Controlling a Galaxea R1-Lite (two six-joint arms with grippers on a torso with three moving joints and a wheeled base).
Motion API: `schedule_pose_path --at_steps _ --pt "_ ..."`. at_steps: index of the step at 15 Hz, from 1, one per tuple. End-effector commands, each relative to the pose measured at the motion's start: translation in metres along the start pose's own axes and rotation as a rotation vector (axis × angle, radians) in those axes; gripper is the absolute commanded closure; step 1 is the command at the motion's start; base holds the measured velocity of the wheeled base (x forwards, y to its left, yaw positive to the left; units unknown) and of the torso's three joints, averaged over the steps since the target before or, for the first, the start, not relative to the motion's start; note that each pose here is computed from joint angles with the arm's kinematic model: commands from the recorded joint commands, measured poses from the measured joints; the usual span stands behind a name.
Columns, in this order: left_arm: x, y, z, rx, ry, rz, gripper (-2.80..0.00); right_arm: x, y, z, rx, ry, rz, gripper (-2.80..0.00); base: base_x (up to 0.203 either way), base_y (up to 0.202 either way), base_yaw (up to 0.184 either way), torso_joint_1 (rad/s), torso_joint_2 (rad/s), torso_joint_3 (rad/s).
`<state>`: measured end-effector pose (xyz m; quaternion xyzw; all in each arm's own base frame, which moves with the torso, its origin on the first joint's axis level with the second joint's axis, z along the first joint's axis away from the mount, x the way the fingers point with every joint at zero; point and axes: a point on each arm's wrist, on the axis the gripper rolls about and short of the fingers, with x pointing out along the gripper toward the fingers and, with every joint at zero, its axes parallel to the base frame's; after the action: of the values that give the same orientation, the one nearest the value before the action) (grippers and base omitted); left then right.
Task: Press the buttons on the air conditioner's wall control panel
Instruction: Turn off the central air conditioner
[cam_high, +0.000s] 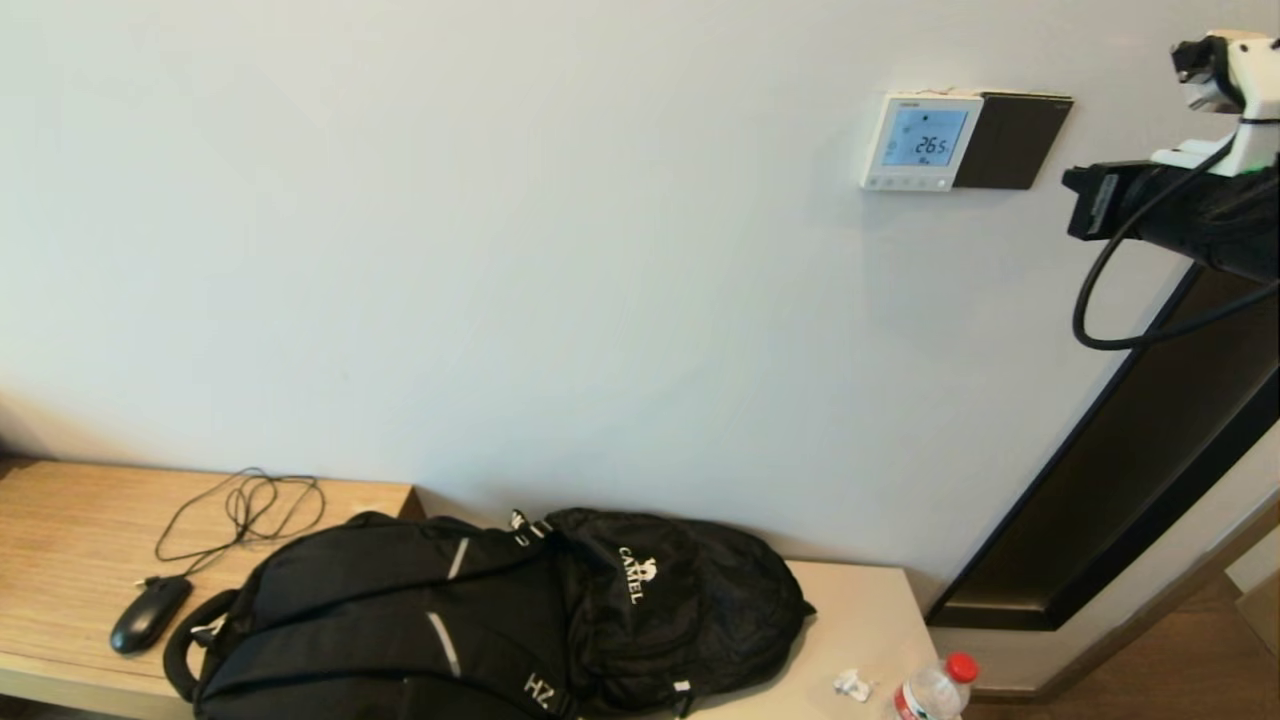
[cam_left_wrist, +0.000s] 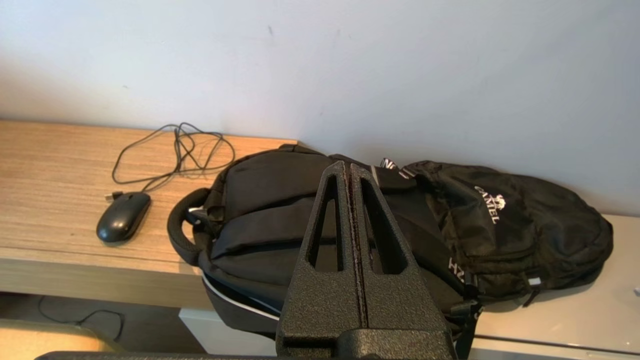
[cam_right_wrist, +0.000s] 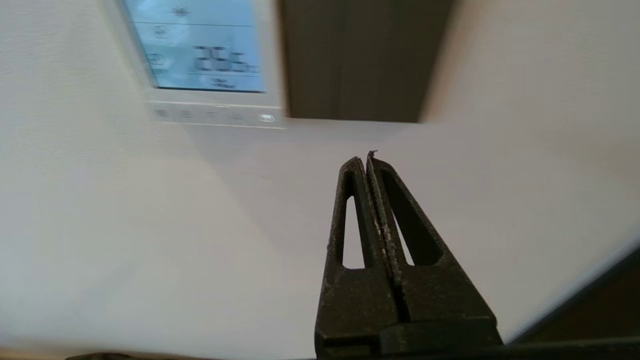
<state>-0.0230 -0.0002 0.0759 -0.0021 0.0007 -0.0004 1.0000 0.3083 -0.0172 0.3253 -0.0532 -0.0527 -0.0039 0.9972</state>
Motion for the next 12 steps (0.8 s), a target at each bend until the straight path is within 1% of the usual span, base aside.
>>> schedule_pose_path --at_steps 1,3,7,9,12 --pt "0.000 0.000 0.000 0.000 -0.001 -0.001 0.00 0.028 0.011 -0.016 0.005 0.031 0.037 0.00 0.000 0.000 0.000 0.000 0.00 0.000" --pt "0.000 0.000 0.000 0.000 -0.001 -0.001 0.00 0.042 0.014 -0.017 0.006 0.024 0.040 0.00 0.000 0.000 0.000 0.000 0.00 0.000" --pt "0.000 0.000 0.000 0.000 -0.001 -0.001 0.00 0.049 0.014 -0.015 0.004 0.011 0.039 0.00 0.000 0.000 0.000 0.000 0.00 0.000" --pt "0.000 0.000 0.000 0.000 -0.001 -0.001 0.00 0.059 0.014 -0.019 0.002 0.010 0.039 0.00 0.000 0.000 0.000 0.000 0.00 0.000" --pt "0.000 0.000 0.000 0.000 -0.001 0.000 0.00 0.063 0.025 -0.017 0.004 0.002 0.066 0.00 0.000 0.000 0.000 0.000 0.00 0.000"
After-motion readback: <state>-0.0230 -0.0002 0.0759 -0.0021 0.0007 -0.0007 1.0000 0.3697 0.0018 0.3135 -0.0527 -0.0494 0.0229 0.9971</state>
